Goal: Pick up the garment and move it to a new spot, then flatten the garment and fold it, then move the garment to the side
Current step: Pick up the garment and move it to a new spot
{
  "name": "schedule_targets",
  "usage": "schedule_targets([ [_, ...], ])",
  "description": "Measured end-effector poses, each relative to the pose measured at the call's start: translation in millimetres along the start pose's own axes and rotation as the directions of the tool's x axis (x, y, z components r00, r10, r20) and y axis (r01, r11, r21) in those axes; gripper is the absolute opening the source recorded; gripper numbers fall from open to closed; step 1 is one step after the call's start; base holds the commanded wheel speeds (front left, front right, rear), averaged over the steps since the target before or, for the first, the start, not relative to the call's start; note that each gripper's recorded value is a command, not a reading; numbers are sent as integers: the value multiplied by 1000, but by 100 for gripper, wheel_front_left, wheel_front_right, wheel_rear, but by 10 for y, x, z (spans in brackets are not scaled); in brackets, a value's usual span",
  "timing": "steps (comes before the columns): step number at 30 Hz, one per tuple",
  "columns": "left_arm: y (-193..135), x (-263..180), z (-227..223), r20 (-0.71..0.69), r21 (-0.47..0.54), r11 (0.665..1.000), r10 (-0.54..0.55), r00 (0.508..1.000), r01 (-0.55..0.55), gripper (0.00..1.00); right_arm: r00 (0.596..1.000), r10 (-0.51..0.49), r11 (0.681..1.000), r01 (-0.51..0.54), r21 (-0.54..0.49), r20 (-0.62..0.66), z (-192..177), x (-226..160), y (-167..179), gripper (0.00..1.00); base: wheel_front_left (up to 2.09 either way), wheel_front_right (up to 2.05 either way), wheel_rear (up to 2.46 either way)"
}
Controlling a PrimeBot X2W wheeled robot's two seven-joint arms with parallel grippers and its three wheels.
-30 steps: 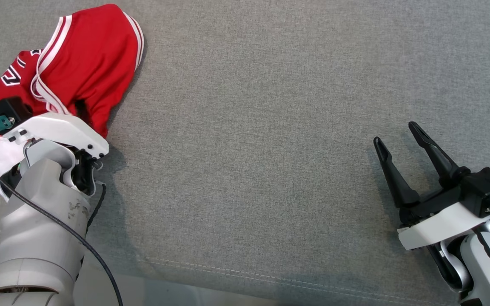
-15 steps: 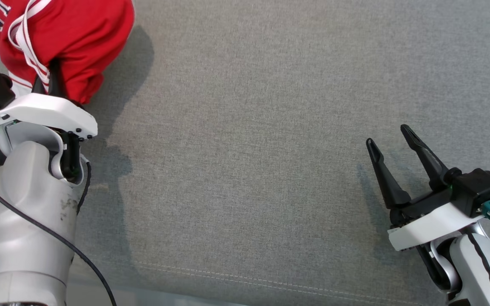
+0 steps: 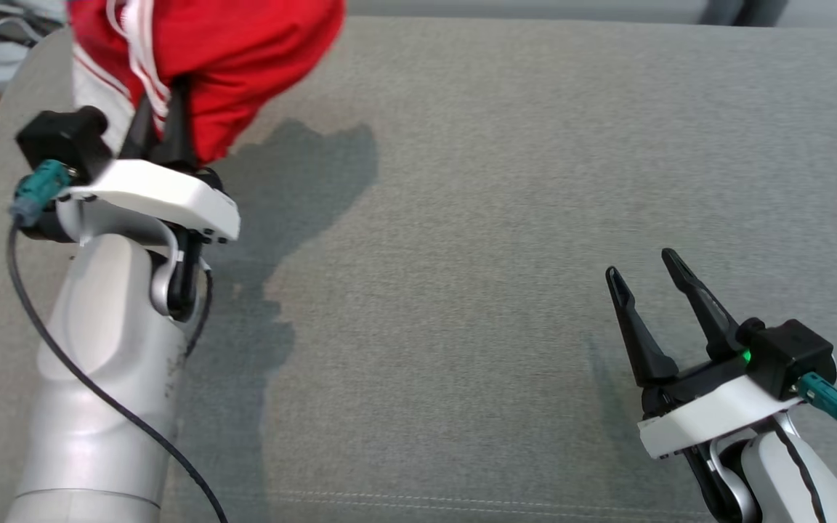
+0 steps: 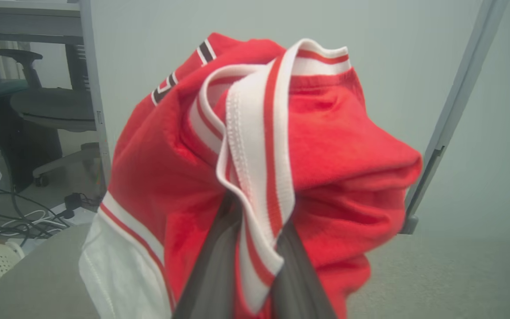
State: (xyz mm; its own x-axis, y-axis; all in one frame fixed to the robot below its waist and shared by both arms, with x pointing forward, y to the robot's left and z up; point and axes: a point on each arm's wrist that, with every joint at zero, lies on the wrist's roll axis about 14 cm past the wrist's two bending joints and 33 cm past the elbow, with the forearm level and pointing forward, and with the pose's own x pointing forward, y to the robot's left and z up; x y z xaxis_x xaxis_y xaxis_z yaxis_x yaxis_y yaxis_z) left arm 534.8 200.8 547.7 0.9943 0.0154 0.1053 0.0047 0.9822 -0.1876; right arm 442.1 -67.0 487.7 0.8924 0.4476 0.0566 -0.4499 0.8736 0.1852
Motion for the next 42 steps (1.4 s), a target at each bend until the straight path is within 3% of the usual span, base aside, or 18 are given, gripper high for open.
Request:
schedule_targets([
  [6,-785,-2,-24,-5,13,977,-215,977,215,0,994,-108,994,108,-9,26,149,-336,-206,100,0,0,0],
  [9,-1024,-36,-78,-19,23,961,-276,961,276,0,989,-142,990,142,-8,36,192,-438,-266,100,0,0,0],
  [12,-1526,-170,-248,-71,45,910,-408,910,411,0,979,-198,980,198,-6,49,253,-644,-349,100,0,0,0],
  [17,-1966,-348,-474,-147,80,843,-519,842,533,0,962,-266,964,266,4,65,310,-891,-447,100,0,0,0],
  [23,-2140,-644,-946,-292,111,780,-566,771,616,0,943,-326,945,326,4,69,327,-1130,-536,100,0,0,0],
  [27,-2049,-858,-1325,-396,86,778,-547,737,623,0,938,-340,940,340,6,66,318,-1175,-555,100,0,0,0],
  [28,-2015,-904,-1408,-418,79,780,-539,731,621,7,938,-341,940,341,7,63,308,-1176,-553,100,0,0,0],
  [31,-1943,-987,-1584,-466,65,786,-521,715,615,8,937,-344,939,344,11,57,284,-1169,-555,100,0,0,0],
  [32,-1931,-991,-1611,-472,58,789,-518,714,611,18,937,-345,939,345,12,54,276,-1163,-563,100,0,0,0],
  [33,-1921,-1001,-1638,-479,55,791,-515,711,610,45,937,-346,938,346,12,52,267,-1159,-570,100,0,0,0],
  [34,-1909,-1011,-1657,-484,54,792,-513,709,609,96,936,-348,938,348,13,49,259,-1152,-580,100,0,0,0],
  [35,-1897,-1013,-1663,-485,53,794,-509,711,605,100,936,-348,938,347,13,48,253,-1142,-585,100,0,0,0],
  [42,-1823,-896,-1392,-407,55,829,-490,771,556,100,948,-315,949,315,13,52,258,-1035,-511,100,0,0,0],
])
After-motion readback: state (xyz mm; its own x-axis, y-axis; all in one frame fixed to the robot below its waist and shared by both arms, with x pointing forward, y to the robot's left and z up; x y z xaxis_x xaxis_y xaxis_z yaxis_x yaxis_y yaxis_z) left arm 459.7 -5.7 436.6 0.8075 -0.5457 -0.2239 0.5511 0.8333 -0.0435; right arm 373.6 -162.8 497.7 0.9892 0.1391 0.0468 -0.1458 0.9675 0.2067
